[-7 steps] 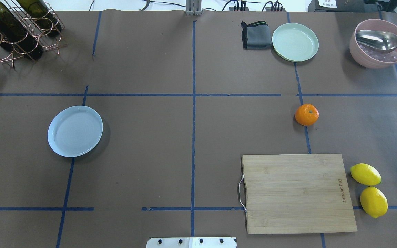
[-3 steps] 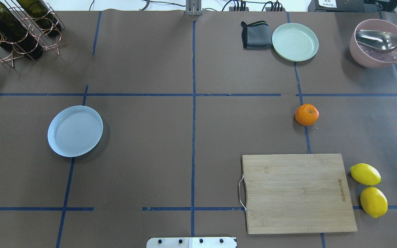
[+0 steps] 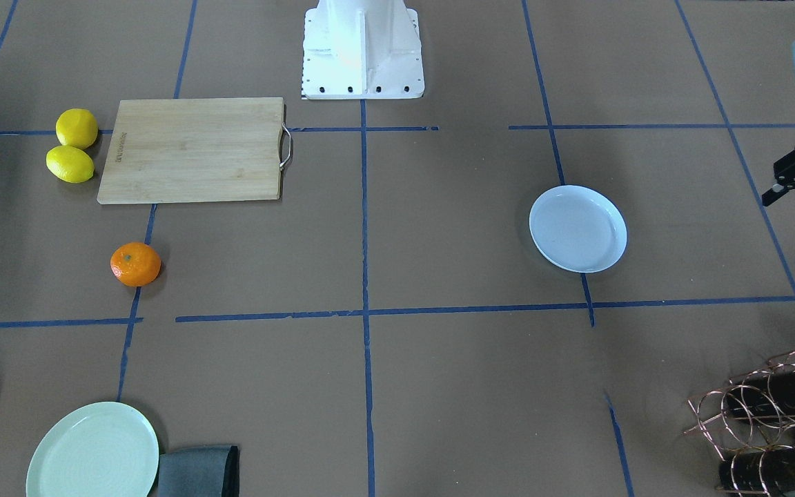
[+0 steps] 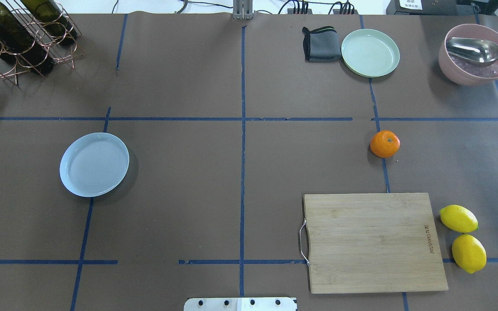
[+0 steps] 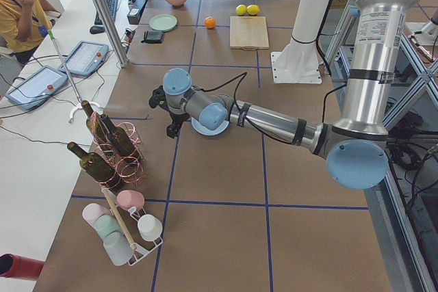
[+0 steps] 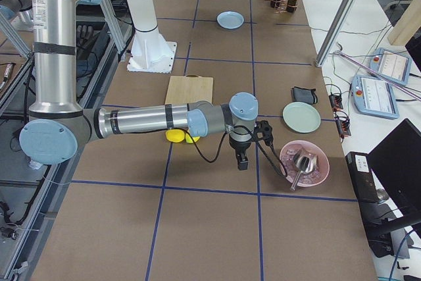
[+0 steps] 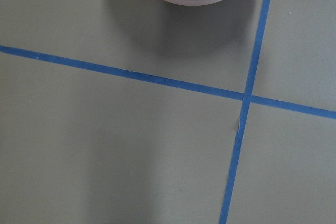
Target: Pick orange to plate
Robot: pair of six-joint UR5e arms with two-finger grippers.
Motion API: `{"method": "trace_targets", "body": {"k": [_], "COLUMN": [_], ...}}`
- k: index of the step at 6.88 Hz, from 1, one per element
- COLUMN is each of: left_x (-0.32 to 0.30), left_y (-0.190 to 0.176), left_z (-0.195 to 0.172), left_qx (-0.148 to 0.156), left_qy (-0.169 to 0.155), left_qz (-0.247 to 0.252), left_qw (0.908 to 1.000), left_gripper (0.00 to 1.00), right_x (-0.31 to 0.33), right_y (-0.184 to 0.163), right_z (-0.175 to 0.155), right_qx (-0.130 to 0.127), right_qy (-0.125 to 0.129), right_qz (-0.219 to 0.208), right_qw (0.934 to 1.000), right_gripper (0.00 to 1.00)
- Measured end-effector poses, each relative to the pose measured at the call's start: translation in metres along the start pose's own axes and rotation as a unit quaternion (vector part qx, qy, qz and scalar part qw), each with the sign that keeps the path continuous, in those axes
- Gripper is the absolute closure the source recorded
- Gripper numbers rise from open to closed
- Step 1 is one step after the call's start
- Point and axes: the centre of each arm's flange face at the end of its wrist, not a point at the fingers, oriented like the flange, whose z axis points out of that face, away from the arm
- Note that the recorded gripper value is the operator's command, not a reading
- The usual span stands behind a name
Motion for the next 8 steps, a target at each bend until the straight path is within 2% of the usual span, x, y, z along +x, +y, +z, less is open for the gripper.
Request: {"method": "trace_targets", "body": {"k": [1, 2, 3, 4, 6, 7, 8], "left_x": [0.022, 0.039, 0.056, 0.074, 0.093, 0.095, 0.096], "left_y": [0.020, 0.043, 0.064, 0.078, 0.092, 0.096, 0.097], "left_z": [0.036, 0.067, 0.097, 0.123, 0.155, 0.165, 0.171], "left_qx": [0.007, 0.020, 0.033, 0.043, 0.047, 0.044, 0.042], "left_qy": [-0.002, -0.005, -0.010, -0.019, -0.032, -0.036, -0.039], "left_qz": [-0.039, -0.076, -0.118, -0.162, -0.210, -0.216, -0.218], "left_qw": [0.9992, 0.9969, 0.9924, 0.9857, 0.9760, 0.9747, 0.9744], "left_gripper": [0.01, 0.17, 0.39, 0.49, 0.59, 0.76, 1.00], "right_x": [0.000, 0.000, 0.001, 0.001, 0.003, 0.003, 0.003], "right_y": [0.001, 0.001, 0.003, 0.004, 0.006, 0.006, 0.006], "right_z": [0.000, 0.000, 0.001, 0.001, 0.003, 0.003, 0.003], "right_qx": [0.000, 0.000, -0.001, -0.002, -0.004, -0.004, -0.005], "right_qy": [0.000, 0.000, 0.000, 0.000, 0.000, 0.000, 0.000], "right_qz": [0.000, 0.000, 0.000, 0.001, 0.002, 0.003, 0.003], "right_qw": [1.0000, 1.0000, 1.0000, 1.0000, 1.0000, 1.0000, 1.0000], "right_gripper": [0.00, 0.00, 0.00, 0.00, 0.00, 0.00, 0.00]}}
